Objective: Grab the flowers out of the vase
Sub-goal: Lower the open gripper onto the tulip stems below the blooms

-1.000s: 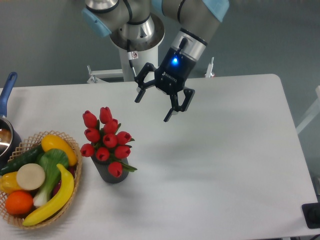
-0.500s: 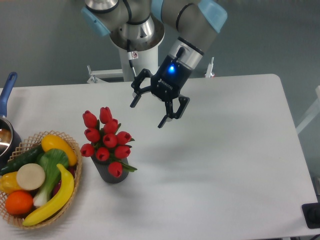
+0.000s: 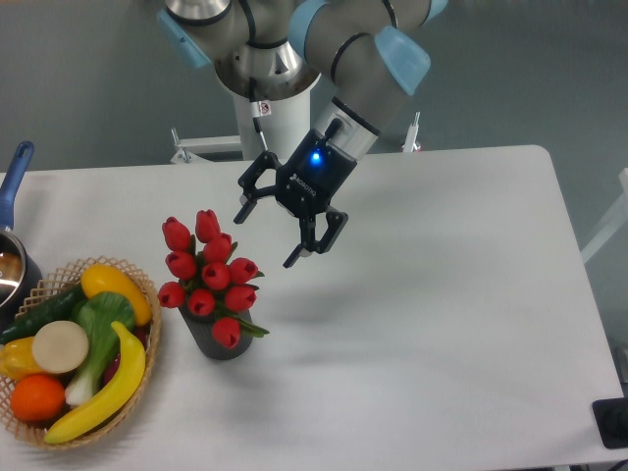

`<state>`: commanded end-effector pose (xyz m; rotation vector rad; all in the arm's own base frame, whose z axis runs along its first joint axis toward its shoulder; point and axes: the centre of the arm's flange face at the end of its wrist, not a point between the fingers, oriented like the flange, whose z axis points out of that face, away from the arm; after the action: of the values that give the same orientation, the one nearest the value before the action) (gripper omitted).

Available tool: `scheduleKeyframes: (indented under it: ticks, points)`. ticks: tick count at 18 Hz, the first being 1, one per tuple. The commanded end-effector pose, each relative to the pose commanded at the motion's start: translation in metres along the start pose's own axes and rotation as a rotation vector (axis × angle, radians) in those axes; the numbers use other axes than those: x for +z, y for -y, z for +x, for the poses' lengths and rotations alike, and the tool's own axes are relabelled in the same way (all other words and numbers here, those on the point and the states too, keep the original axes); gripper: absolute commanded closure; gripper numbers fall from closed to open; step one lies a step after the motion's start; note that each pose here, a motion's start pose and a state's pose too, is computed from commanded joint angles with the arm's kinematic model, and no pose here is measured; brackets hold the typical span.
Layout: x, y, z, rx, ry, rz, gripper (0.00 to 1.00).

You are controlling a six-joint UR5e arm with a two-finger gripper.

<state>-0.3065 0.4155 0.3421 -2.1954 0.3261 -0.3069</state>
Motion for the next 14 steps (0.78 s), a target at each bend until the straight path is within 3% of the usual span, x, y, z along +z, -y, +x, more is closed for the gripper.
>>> scheduleKeyframes:
  ticks: [14]
  points:
    - [0.039, 0.003, 0.001, 0.069, -0.036, -0.007, 0.0]
